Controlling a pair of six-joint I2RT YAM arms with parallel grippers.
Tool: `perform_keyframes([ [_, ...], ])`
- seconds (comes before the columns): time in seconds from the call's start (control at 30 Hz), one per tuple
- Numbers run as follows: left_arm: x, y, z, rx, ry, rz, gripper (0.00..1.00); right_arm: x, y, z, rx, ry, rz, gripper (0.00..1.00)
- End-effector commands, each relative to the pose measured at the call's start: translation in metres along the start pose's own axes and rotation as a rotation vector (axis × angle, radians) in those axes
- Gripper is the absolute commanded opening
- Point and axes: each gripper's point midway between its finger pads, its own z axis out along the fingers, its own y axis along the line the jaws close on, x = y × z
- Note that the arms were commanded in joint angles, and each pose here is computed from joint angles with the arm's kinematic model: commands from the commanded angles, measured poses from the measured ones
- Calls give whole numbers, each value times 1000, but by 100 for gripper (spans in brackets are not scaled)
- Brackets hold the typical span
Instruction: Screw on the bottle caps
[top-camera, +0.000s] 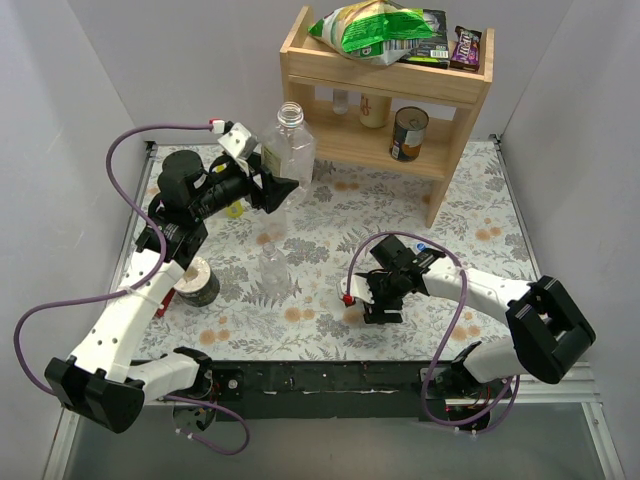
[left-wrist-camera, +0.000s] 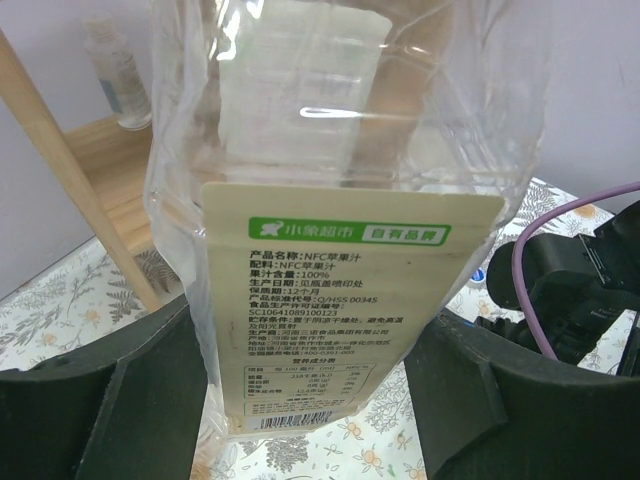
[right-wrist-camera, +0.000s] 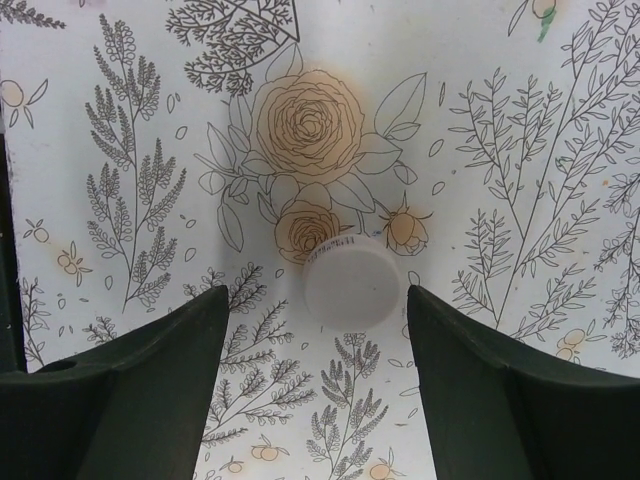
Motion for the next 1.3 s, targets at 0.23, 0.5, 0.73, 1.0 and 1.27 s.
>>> perform_keyframes([
  [0.23, -8, -5, -7, 17, -34, 1, 0, -1, -13, 8, 33, 1, 4, 71],
  [0.5, -3, -4, -7, 15, -29, -6, 0, 1, -13, 10, 30, 7, -5, 62],
  [0.73, 0, -4, -6, 18, -23, -11, 0, 2, -17, 13, 45, 13, -4, 61],
  [1.0, 2, -4, -5, 24, -19, -15, 0, 11, -12, 14, 38, 40, -17, 57],
  [1.27, 7, -7, -4, 46, -8, -23, 0, 11, -5, 18, 23, 30, -19, 51],
])
